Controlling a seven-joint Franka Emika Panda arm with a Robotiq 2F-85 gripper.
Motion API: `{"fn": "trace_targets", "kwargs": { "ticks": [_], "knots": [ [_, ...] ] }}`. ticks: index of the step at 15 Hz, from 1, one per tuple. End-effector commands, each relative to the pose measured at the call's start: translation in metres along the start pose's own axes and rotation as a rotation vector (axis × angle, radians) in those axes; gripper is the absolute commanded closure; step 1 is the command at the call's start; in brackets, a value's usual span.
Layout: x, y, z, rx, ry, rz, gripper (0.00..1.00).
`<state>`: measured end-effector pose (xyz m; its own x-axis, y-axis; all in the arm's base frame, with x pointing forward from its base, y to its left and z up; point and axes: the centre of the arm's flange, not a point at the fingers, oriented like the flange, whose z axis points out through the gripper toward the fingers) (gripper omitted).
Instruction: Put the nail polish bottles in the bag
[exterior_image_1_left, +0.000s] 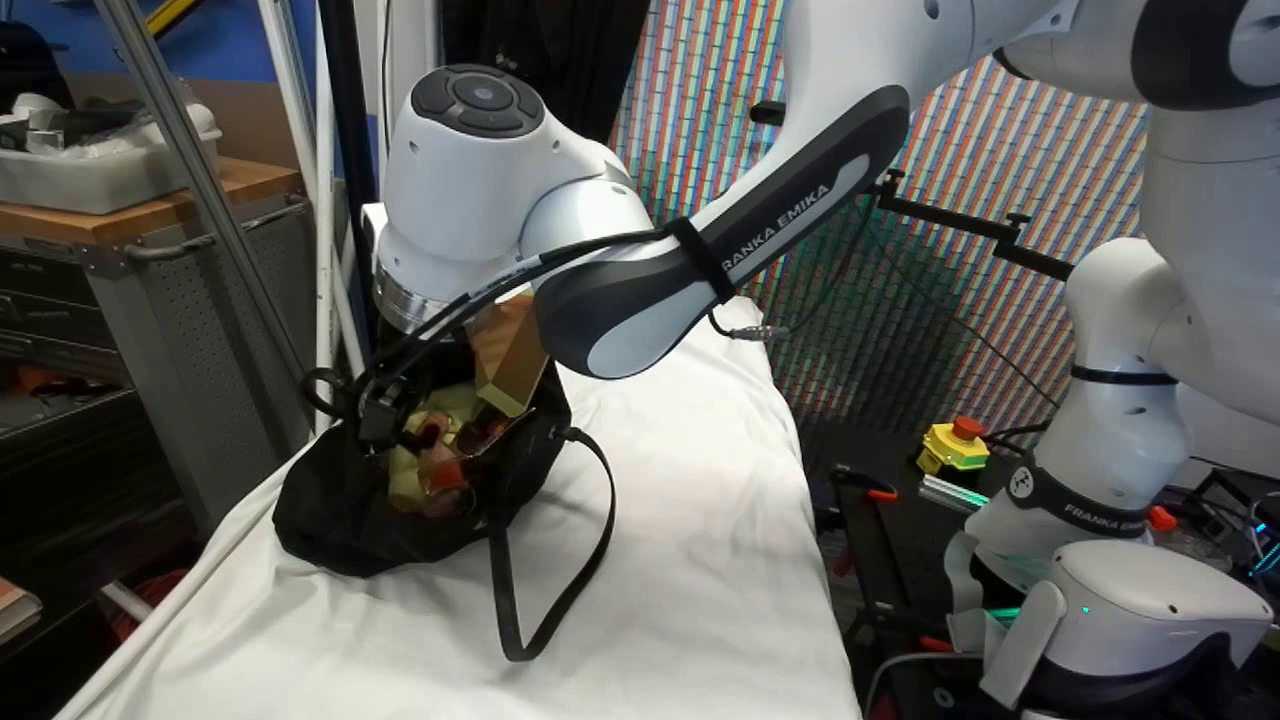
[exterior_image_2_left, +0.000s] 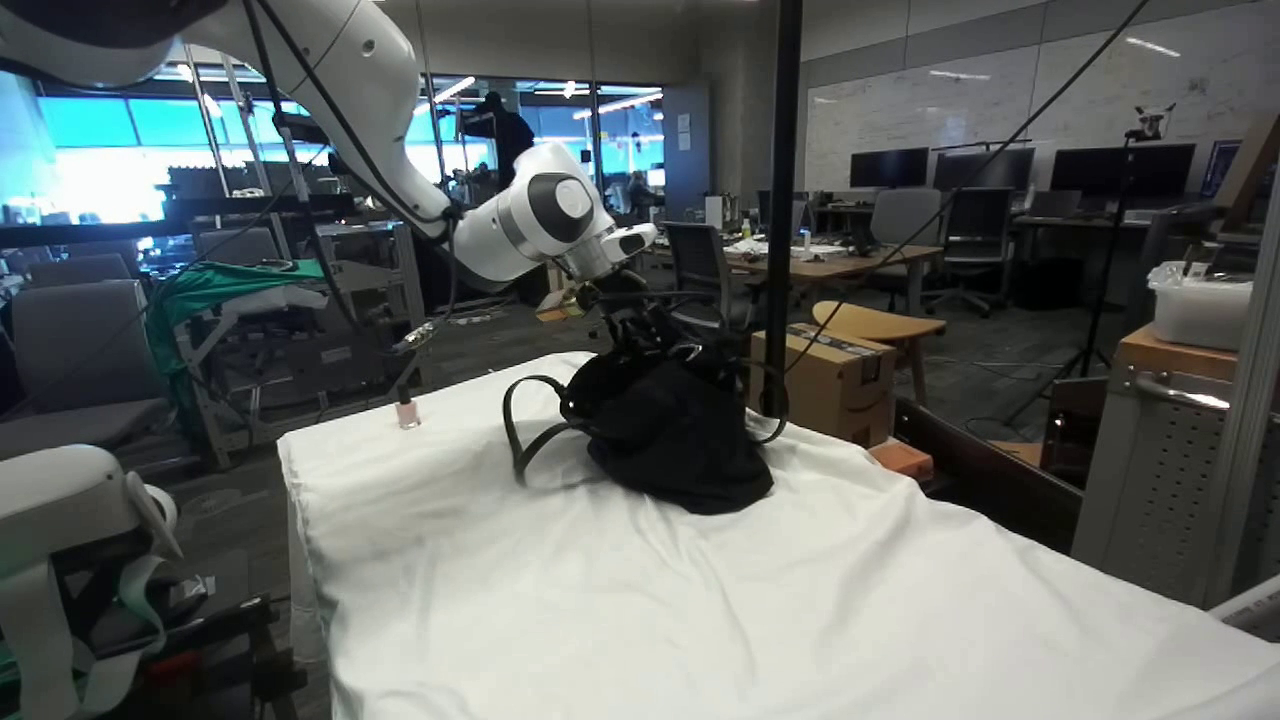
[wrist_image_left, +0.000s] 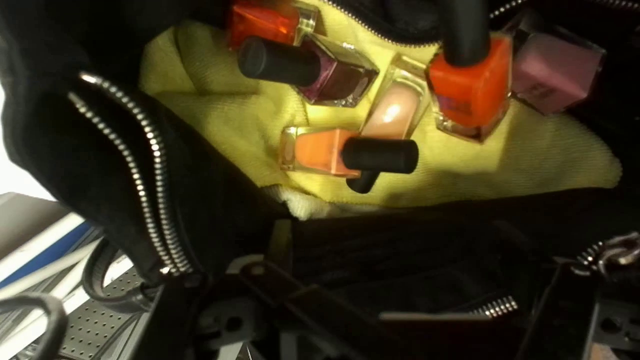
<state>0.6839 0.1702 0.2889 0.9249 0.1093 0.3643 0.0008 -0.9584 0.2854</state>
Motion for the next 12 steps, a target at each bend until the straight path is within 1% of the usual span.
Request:
{"fn": "trace_targets", "kwargs": {
  "ticks": [1,7,12],
  "knots": [
    [-0.027,-0.002,-0.037,0.002,-0.001,0.021,0.00],
    [-0.093,-0.008,-0.083,0.051,-0.064,0.049,0.00],
    [-0.153,-0.026,-0.106,0.084,-0.119,0.035,0.00]
  ]
}}
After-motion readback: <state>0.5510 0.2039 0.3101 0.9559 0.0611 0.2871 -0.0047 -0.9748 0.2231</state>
